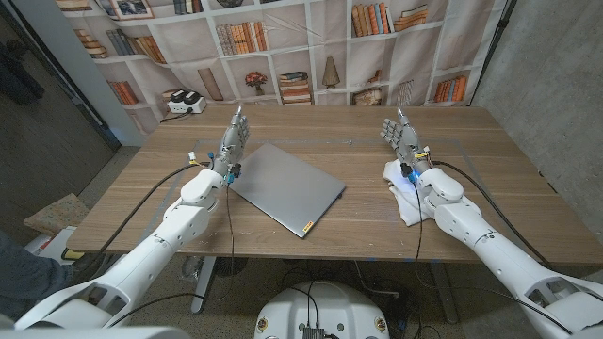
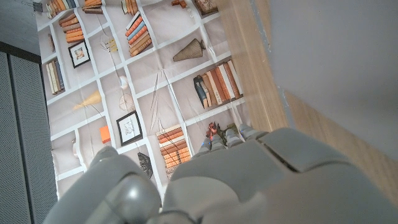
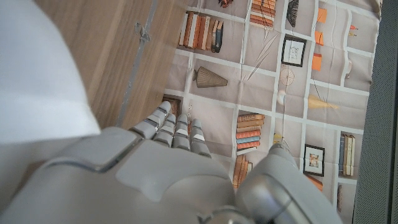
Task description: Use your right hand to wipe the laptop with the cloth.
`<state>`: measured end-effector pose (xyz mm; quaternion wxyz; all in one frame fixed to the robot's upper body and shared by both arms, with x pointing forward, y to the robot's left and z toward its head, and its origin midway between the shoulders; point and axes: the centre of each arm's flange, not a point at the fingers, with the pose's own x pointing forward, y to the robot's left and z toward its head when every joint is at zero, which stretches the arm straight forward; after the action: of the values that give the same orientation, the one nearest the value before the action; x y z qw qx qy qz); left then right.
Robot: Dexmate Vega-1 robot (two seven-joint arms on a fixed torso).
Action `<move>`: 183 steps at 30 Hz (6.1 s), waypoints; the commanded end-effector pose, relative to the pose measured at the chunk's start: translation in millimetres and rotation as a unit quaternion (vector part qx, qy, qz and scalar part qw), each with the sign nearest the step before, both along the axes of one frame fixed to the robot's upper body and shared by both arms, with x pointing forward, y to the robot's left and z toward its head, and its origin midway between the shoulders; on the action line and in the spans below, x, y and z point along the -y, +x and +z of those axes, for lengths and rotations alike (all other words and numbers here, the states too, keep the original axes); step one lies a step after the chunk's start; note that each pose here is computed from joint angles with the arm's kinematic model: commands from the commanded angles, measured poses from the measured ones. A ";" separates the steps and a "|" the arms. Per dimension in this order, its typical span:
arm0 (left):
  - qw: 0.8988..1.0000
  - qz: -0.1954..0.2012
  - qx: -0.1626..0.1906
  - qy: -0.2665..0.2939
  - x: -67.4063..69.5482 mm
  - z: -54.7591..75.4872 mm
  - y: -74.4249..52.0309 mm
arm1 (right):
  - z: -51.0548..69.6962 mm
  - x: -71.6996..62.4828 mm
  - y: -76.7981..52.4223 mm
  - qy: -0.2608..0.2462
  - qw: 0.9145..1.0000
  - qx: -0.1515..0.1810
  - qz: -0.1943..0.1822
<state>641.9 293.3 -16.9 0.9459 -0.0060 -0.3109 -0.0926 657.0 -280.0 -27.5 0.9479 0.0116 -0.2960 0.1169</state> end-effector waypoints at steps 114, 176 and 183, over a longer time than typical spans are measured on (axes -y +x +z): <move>0.998 -0.017 0.041 0.037 14.6 10.7 -41.7 | -45.3 66.8 -184.3 -0.368 0.846 0.079 -0.378; 0.998 -0.026 0.035 0.047 20.9 17.7 -31.8 | -84.4 33.7 -150.9 -0.543 0.738 -0.032 -0.398; 0.998 -0.033 0.028 0.047 25.1 13.5 -27.4 | -88.1 30.1 -147.0 -0.551 0.732 -0.042 -0.398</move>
<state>609.0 271.0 1.3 0.9315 0.0339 -0.3376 -0.1310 504.0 -315.6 -110.3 0.7672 -0.6121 -0.1402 -0.1303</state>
